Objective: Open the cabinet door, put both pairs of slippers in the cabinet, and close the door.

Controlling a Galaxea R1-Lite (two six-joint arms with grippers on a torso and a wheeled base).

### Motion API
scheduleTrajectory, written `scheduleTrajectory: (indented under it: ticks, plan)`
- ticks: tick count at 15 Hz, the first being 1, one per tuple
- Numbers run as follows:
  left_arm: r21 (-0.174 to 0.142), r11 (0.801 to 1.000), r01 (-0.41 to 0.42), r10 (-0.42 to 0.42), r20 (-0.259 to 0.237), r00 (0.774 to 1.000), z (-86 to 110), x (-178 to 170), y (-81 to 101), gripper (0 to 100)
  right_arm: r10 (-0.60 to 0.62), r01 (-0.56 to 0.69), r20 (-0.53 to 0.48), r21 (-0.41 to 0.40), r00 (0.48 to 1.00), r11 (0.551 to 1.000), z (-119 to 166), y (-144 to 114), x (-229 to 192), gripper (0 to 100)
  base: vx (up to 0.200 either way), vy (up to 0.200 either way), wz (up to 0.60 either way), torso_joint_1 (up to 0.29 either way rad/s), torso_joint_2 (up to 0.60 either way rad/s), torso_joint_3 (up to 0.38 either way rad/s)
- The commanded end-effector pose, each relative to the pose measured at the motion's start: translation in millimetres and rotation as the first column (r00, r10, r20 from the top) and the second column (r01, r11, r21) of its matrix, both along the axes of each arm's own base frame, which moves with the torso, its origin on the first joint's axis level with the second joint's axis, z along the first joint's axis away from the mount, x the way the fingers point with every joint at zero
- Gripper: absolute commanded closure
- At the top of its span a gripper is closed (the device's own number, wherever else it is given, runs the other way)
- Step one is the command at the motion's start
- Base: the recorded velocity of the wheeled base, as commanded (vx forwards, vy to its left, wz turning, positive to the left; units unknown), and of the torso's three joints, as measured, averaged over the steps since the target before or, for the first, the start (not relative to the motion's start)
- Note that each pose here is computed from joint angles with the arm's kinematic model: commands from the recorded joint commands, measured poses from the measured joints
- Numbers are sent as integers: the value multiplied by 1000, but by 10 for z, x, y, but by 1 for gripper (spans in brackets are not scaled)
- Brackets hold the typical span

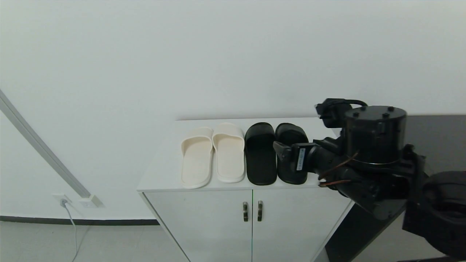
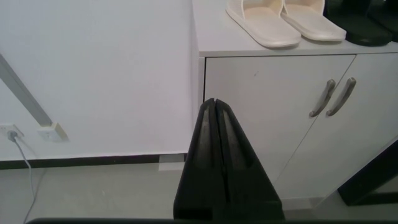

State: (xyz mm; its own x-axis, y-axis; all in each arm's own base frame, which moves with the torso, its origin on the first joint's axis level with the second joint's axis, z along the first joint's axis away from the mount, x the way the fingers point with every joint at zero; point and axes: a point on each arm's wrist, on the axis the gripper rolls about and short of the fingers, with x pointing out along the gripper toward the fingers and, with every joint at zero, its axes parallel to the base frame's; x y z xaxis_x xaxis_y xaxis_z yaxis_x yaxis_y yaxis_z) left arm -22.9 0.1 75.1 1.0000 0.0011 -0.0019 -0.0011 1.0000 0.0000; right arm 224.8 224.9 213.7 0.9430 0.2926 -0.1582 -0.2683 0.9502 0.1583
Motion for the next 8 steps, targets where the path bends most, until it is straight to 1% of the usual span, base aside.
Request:
scheduleTrajectory:
  ticks: [1,3,5,8]
  plan:
    - [0,1000,0,0,-1,1000,0,1,0,100,-56,54,-31,-59,998,997,-177,285,229,0,0,0,0,0,0,0]
    - [0,1000,0,0,-1,1000,0,1,0,100,-117,115,-23,-73,993,991,-250,411,382,0,0,0,0,0,0,0]
    - [0,1000,0,0,-1,1000,0,1,0,100,-177,174,-25,-92,984,980,-364,460,550,0,0,0,0,0,0,0]
    - [0,1000,0,0,-1,1000,0,1,0,100,-211,208,-25,-97,977,973,-480,524,771,0,0,0,0,0,0,0]
